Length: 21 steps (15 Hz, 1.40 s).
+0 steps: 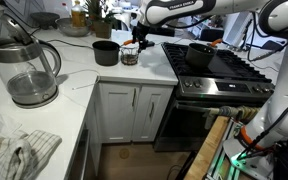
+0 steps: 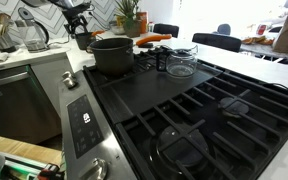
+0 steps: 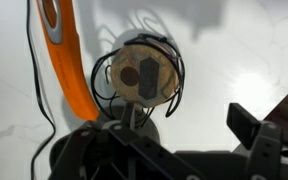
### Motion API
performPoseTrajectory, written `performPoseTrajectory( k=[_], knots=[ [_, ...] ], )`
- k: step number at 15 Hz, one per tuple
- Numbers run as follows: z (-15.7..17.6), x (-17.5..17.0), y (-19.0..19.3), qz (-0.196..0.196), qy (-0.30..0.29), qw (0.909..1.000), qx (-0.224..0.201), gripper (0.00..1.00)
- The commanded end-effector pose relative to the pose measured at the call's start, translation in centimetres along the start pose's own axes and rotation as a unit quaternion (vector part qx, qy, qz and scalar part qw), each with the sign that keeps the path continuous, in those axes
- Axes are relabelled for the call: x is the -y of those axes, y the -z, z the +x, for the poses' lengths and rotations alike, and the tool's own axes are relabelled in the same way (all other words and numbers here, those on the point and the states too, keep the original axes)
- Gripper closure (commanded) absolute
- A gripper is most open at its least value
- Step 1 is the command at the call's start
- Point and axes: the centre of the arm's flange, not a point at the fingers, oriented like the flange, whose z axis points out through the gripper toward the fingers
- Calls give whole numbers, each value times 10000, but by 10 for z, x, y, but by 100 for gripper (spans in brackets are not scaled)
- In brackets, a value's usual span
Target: Move the black crate to the left
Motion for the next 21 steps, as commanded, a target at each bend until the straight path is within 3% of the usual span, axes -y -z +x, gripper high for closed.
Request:
performPoseTrajectory(
  k=[1, 7, 13, 15, 16, 18, 21],
  knots=[
    [-20, 23, 48, 139, -794, 9951, 572, 0],
    [-76, 61, 115, 946, -2247, 9679, 617, 0],
    [-151, 111, 147, 1283, -3603, 9237, 226, 0],
    [-174, 125, 150, 1340, -3836, 9137, 95, 0],
    [-152, 89, 148, 1294, -3549, 9255, 264, 0],
    [-170, 103, 152, 1349, -3707, 9187, 209, 0],
    [-171, 110, 154, 1369, -3732, 9174, 184, 0]
  ],
)
